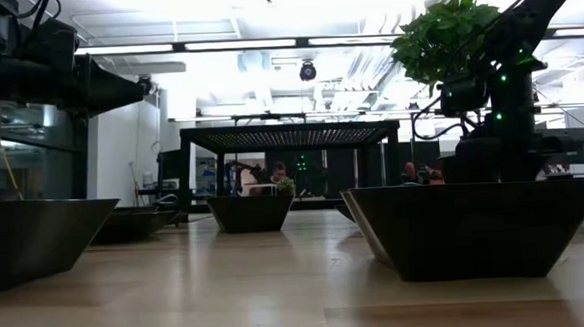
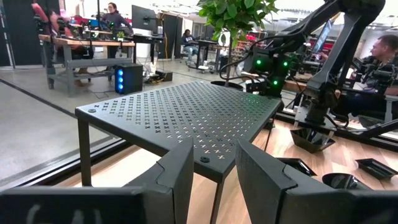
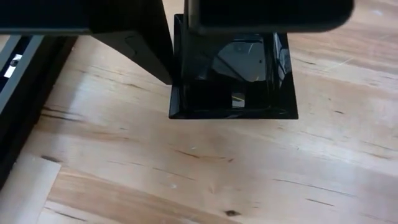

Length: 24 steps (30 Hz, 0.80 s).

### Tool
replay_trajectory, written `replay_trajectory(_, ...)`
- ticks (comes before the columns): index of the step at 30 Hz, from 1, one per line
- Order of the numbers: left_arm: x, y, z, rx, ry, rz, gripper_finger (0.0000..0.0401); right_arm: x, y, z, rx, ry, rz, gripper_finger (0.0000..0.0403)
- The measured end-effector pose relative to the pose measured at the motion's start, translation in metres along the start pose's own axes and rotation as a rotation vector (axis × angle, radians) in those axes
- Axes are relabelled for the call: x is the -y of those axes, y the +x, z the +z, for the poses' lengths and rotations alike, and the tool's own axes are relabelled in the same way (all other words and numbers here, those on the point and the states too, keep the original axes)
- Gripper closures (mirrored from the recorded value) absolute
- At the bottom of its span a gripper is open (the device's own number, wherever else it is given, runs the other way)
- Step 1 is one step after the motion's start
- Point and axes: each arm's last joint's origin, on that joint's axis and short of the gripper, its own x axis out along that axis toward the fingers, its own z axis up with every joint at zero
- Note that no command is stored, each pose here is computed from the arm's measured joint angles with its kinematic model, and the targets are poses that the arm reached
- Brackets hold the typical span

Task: Pick & Place Mini shaped plates
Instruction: Put the square plate on the shelf

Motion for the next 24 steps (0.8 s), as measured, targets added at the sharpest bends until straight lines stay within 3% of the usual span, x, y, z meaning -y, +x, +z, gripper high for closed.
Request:
replay_trajectory(12, 0.000, 0.000, 0.000, 0.000, 0.000, 0.000, 0.0284, 0.000, -0.004, 0.000, -0.027, -0.007, 0.000, 0.0401)
replay_trajectory(24, 0.000, 0.000, 0.000, 0.001, 0.000, 0.000, 0.0284, -0.017, -0.032, 0.003, 0.043, -0.047, 0.065, 0.0402)
